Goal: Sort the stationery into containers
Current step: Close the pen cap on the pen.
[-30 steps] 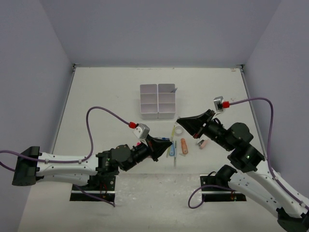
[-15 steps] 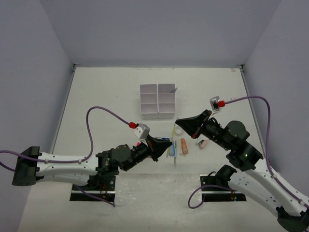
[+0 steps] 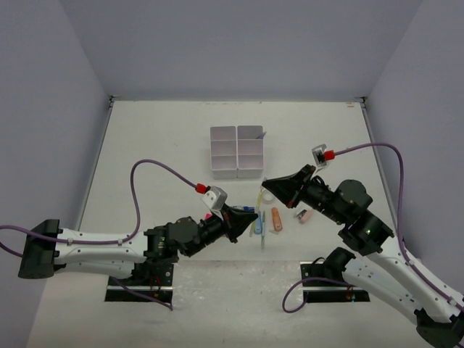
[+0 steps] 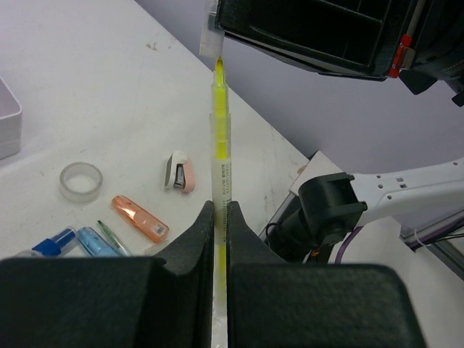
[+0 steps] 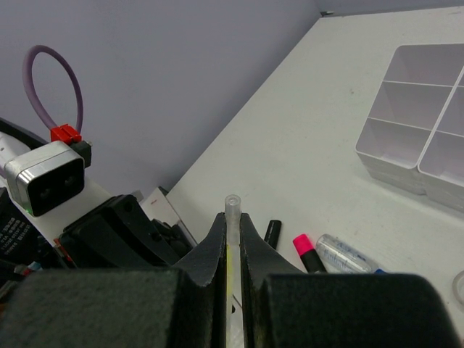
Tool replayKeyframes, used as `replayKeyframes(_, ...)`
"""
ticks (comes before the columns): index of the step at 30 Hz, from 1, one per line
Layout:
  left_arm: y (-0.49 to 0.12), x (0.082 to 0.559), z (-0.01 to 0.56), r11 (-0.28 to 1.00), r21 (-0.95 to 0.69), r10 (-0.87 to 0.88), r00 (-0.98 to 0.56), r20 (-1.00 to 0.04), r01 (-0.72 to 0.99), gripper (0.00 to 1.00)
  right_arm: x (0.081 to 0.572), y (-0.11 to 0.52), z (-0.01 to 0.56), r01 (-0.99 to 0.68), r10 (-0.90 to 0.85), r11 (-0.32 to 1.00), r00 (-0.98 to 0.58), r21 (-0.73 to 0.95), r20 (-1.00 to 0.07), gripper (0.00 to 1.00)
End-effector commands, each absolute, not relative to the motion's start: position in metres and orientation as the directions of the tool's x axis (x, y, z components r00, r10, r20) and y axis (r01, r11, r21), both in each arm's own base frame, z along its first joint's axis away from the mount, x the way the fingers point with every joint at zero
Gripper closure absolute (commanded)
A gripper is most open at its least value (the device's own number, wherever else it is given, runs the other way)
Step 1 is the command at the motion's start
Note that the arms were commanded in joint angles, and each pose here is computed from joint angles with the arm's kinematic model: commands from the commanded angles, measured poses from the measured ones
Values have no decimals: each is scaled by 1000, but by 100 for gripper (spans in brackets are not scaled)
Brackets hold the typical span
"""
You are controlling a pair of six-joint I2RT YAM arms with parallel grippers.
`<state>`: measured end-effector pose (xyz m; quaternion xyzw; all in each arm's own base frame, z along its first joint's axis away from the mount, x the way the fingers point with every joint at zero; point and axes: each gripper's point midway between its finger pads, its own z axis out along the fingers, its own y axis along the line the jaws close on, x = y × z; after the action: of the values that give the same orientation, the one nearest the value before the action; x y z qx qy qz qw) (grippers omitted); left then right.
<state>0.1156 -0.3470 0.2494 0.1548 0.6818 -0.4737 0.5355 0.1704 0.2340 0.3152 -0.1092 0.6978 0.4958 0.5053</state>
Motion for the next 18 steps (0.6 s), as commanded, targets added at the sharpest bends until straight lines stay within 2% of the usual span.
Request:
replayKeyframes(1, -349, 119, 284, 484, -467, -347, -327, -879, 740, 100, 160, 238, 319, -688, 299, 458, -477, 563, -826, 100)
replayKeyframes(18, -348, 122, 283, 513, -441, -324, -309, -894, 737, 100, 148, 239, 328, -743, 274, 410, -453, 529, -849, 100)
